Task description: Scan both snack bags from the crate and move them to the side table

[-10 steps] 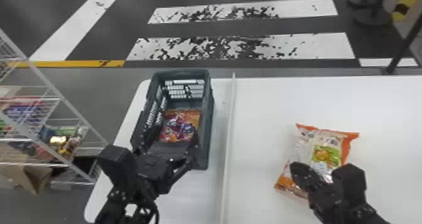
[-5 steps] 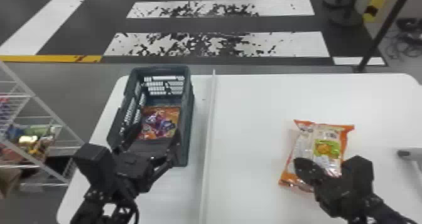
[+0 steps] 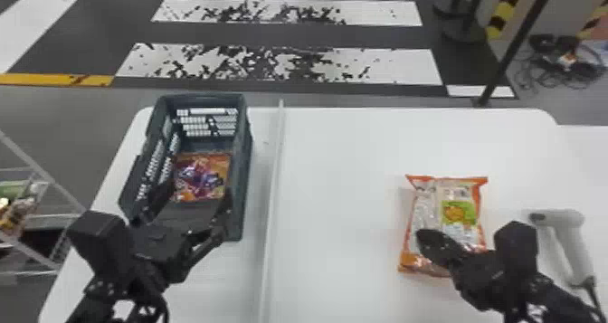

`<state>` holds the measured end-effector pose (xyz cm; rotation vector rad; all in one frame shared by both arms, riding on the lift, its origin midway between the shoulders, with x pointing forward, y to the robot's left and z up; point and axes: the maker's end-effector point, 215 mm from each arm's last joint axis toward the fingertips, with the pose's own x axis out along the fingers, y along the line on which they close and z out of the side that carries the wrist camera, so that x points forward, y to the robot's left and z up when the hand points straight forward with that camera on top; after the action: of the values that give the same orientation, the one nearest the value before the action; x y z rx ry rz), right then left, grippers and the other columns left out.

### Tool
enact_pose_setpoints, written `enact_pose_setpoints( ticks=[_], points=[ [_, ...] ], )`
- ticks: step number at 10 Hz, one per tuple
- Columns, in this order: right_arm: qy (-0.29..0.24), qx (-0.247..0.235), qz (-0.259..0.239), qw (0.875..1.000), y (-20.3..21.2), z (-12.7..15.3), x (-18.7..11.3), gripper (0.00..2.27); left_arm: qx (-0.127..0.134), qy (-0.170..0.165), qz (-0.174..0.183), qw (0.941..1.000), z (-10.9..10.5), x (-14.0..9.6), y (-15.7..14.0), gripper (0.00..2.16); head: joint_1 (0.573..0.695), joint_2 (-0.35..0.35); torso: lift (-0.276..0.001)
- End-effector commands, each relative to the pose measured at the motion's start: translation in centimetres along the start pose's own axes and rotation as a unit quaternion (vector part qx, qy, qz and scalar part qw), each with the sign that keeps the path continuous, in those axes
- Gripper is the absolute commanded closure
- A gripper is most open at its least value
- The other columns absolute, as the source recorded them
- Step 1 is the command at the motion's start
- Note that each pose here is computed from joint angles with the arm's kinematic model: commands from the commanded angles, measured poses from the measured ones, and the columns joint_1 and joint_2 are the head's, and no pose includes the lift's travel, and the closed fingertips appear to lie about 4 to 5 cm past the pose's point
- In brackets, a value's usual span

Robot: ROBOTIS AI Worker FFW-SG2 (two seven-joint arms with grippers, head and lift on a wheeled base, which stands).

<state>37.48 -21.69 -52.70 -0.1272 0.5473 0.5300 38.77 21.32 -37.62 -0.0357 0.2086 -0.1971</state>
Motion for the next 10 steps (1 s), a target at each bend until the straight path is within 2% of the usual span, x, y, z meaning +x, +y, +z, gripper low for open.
enact_pose_setpoints(
  ticks=[1,7,10],
  points=[
    [0.001,-0.009,0.004,1.0,-0.8,0.0,-0.6,2.13,0.0,0.001,0.0,1.0,-0.1,0.0,0.0,0.09,0.695,-0.005,-0.075],
    [0.011,-0.025,0.012,1.0,-2.0,-0.2,-1.8,2.13,-0.005,0.005,-0.002,1.0,-0.9,0.1,0.0,0.09,0.695,-0.045,-0.075],
    [-0.04,-0.013,0.019,0.999,-1.2,4.2,-2.6,2.13,-0.005,0.005,-0.002,1.0,-0.8,0.1,0.0,0.09,0.695,-0.037,-0.075]
  ],
)
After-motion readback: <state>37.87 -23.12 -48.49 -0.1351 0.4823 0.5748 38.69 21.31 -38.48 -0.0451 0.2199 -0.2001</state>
